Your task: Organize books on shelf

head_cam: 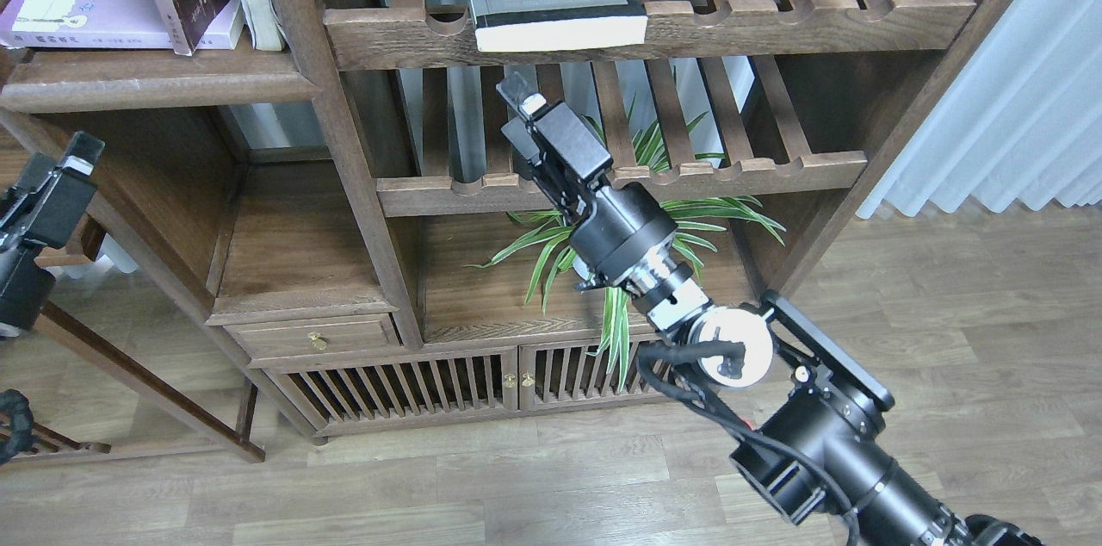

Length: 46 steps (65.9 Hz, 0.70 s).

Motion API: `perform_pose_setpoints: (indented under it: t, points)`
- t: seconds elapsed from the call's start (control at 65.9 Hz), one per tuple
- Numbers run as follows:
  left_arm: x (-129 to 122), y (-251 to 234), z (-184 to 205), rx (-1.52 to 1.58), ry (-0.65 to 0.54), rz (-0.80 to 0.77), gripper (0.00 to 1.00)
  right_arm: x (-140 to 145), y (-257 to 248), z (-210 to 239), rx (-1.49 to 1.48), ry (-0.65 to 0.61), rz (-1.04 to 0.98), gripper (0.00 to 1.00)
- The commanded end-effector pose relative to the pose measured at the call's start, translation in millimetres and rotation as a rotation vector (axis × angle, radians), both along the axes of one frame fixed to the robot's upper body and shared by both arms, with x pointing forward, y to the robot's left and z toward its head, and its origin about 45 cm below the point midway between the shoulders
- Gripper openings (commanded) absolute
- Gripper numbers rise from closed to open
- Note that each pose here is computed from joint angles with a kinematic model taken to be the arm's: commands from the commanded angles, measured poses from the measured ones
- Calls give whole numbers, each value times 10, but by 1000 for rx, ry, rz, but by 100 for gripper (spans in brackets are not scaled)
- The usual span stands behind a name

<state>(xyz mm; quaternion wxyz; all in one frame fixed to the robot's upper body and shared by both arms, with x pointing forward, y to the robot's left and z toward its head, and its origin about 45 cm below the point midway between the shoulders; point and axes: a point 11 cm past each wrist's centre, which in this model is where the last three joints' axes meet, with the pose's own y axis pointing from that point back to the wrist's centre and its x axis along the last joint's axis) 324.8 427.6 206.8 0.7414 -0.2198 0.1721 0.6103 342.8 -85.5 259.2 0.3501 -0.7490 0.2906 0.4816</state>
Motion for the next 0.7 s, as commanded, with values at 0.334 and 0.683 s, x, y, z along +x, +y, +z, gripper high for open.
perform_pose_setpoints:
  t: [0.334, 0.683]
  points:
    - [18, -11, 7, -12, -8, 5, 100, 305, -144, 162, -50, 38, -90, 88]
    - [20, -6, 7, -15, -8, 8, 100, 452, -161, 334, -27, 74, -138, 83]
